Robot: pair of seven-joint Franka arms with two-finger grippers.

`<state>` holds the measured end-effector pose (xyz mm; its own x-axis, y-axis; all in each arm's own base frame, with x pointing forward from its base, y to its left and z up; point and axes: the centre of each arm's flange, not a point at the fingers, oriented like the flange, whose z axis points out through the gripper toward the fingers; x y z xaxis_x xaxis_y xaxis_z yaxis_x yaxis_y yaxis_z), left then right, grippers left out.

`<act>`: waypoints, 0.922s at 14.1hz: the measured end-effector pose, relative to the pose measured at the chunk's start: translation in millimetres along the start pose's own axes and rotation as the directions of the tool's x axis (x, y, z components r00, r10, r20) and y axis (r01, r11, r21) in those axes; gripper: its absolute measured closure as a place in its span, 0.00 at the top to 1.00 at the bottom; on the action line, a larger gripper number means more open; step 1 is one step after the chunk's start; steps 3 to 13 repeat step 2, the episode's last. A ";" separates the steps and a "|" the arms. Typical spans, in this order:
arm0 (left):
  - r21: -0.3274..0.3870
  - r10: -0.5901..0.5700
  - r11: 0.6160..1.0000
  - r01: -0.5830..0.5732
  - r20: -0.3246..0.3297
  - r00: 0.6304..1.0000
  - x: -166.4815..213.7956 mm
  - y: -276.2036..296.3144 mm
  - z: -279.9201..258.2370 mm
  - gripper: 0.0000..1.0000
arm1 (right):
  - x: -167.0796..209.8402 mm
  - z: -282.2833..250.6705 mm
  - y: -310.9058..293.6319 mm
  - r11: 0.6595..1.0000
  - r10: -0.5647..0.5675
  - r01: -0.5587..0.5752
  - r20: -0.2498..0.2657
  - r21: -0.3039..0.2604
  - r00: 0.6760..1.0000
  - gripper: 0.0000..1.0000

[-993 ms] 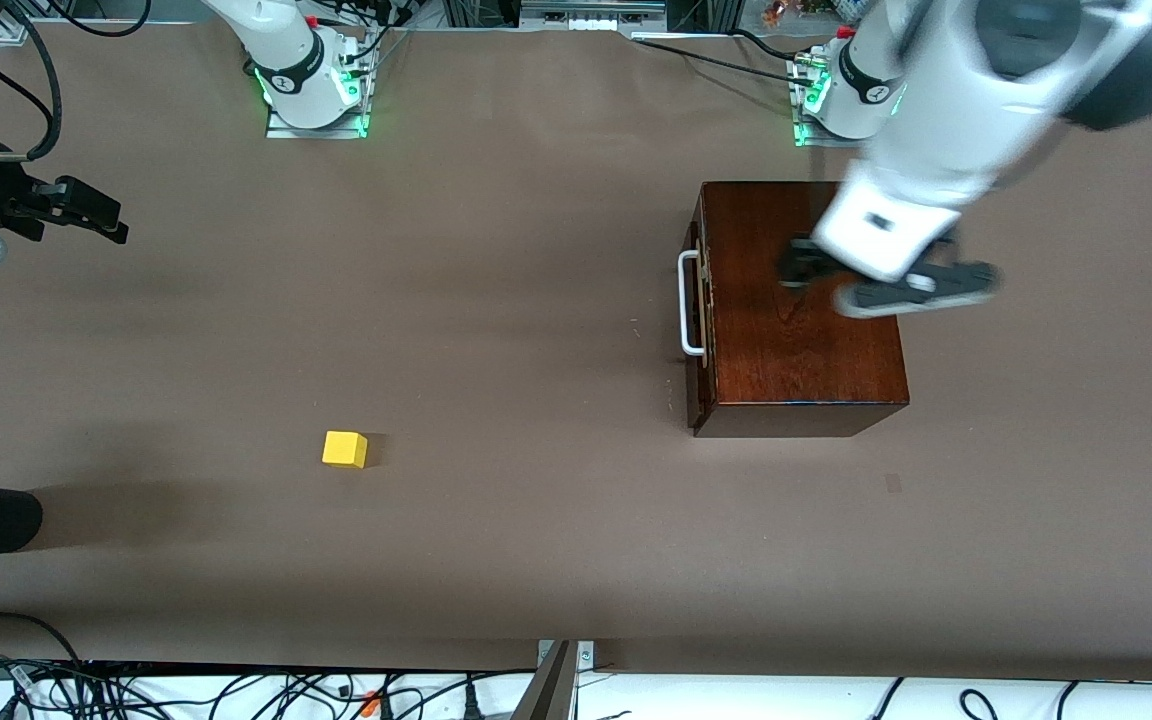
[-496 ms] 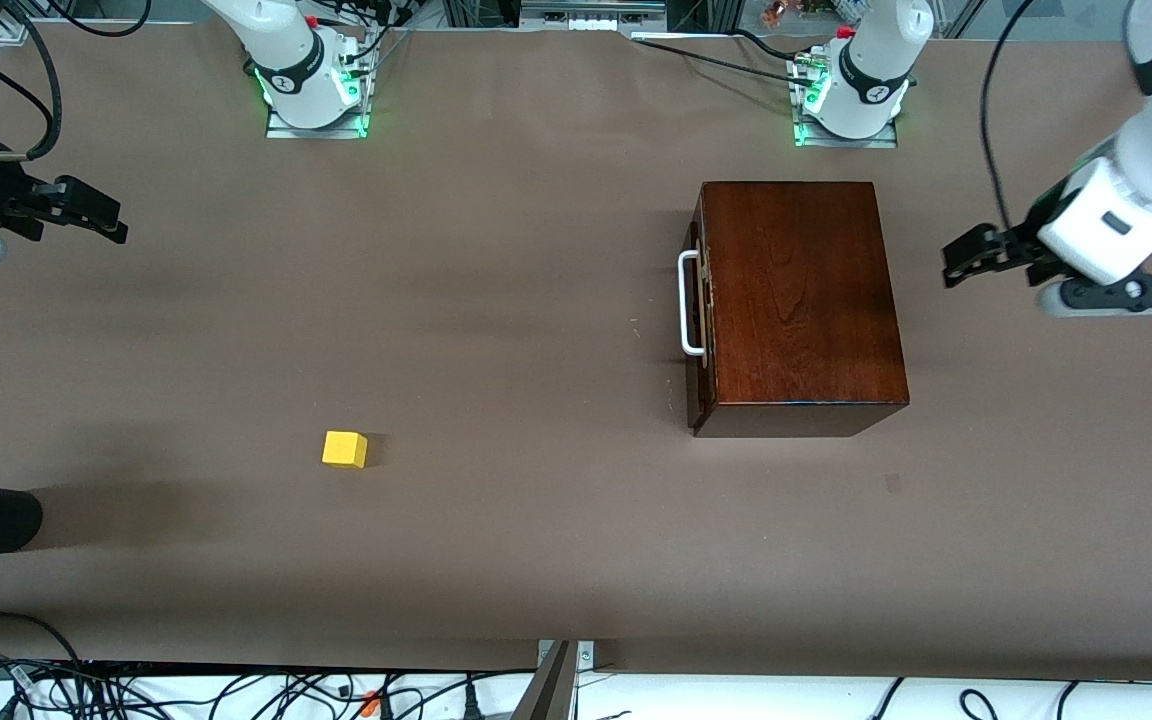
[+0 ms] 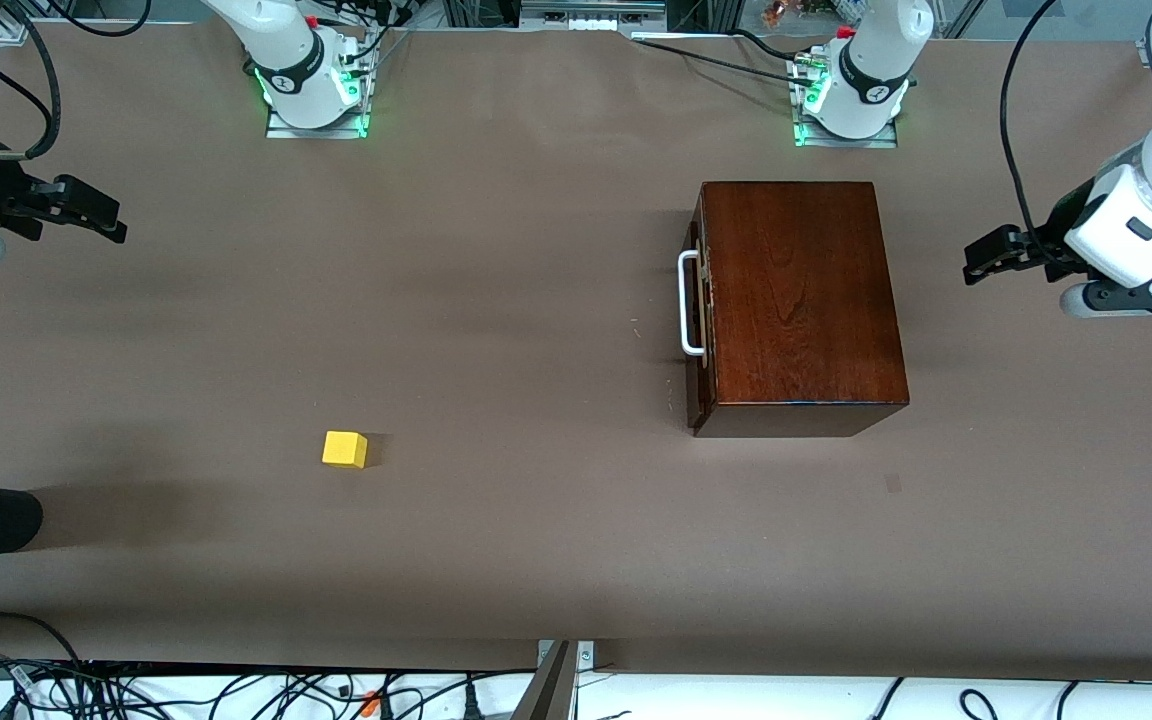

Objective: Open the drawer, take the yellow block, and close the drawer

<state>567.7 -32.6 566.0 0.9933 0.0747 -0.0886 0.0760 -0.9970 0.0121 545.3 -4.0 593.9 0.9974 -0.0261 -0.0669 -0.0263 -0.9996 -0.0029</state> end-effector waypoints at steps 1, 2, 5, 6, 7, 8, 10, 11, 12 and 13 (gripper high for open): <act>0.000 0.000 1.000 0.000 -0.004 1.000 -0.4 -0.1 -1.9 1.00 | 0.0 0.0 0.0 1.000 0.000 0.000 0.000 0.000 1.000 1.00; -0.001 0.003 1.000 -0.003 -0.008 1.000 -0.8 1.4 -3.9 1.00 | 0.0 0.0 0.0 1.000 0.000 0.000 0.000 0.000 1.000 1.00; -0.001 0.003 1.000 -0.003 -0.008 1.000 -0.8 1.4 -3.9 1.00 | 0.0 0.0 0.0 1.000 0.000 0.000 0.000 0.000 1.000 1.00; -0.001 0.003 1.000 -0.003 -0.008 1.000 -0.8 1.4 -3.9 1.00 | 0.0 0.0 0.0 1.000 0.000 0.000 0.000 0.000 1.000 1.00; -0.001 0.003 1.000 -0.003 -0.008 1.000 -0.8 1.4 -3.9 1.00 | 0.0 0.0 0.0 1.000 0.000 0.000 0.000 0.000 1.000 1.00; -0.001 0.003 1.000 -0.003 -0.008 1.000 -0.8 1.4 -3.9 1.00 | 0.0 0.0 0.0 1.000 0.000 0.000 0.000 0.000 1.000 1.00; -0.001 0.003 1.000 -0.003 -0.008 1.000 -0.8 1.4 -3.9 1.00 | 0.0 0.0 0.0 1.000 0.000 0.000 0.000 0.000 1.000 1.00; -0.001 0.003 1.000 -0.003 -0.008 1.000 -0.8 1.4 -3.9 1.00 | 0.0 0.0 0.0 1.000 0.000 0.000 0.000 0.000 1.000 1.00; -0.001 0.003 1.000 -0.003 -0.008 1.000 -0.8 1.4 -3.9 1.00 | 0.0 0.0 0.0 1.000 0.000 0.000 0.000 0.000 1.000 1.00; -0.001 0.003 1.000 -0.003 -0.008 1.000 -0.8 1.4 -3.9 1.00 | 0.0 0.0 0.0 1.000 0.000 0.000 0.000 0.000 1.000 1.00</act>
